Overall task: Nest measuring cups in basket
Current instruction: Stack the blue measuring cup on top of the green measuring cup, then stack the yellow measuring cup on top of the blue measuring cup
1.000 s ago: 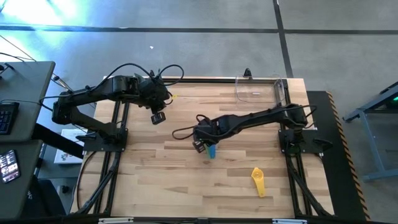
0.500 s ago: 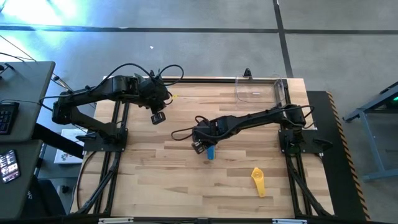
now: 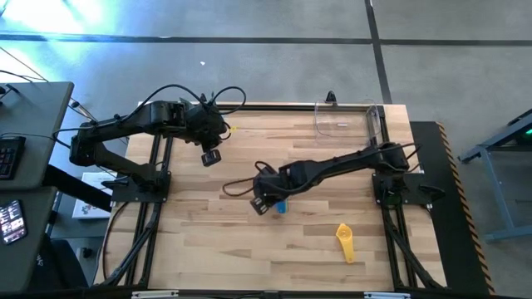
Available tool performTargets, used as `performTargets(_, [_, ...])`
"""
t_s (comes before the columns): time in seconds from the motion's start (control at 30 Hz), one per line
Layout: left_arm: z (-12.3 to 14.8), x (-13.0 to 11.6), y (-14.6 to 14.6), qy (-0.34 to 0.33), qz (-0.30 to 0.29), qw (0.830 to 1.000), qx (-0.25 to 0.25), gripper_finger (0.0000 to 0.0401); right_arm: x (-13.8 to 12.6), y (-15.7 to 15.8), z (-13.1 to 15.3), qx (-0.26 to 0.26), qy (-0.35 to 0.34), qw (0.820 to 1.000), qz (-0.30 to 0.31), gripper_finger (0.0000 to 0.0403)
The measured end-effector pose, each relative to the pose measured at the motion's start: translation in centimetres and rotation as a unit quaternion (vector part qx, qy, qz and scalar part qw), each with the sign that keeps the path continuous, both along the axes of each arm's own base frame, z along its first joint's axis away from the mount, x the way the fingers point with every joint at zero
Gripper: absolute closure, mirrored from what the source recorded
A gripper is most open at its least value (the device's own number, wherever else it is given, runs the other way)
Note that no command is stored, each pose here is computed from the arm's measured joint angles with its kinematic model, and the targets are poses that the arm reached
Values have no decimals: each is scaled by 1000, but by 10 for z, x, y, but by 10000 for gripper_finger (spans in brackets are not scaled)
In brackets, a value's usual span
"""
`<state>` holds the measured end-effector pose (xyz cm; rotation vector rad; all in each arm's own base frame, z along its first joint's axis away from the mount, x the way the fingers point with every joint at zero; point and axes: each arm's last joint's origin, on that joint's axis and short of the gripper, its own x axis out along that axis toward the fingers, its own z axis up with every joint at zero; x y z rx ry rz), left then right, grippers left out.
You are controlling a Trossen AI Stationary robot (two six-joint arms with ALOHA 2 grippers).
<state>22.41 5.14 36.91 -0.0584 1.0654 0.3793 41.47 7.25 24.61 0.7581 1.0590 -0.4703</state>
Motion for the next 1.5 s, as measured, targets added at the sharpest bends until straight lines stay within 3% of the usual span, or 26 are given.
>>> performTargets(0.27, [0,0,0,0,-3,1000,2,355,2,14,-15,34,24,999,-18,325])
performTargets(1.1, [0,0,0,0,-3,1000,2,355,-2,11,-41,31,106,992,-62,325])
performTargets(1.27, [0,0,0,0,-3,1000,1,355,0,13,-37,28,99,993,-50,325])
performTargets(1.5, [0,0,0,0,-3,1000,2,355,-2,21,-10,-3,106,994,-42,325])
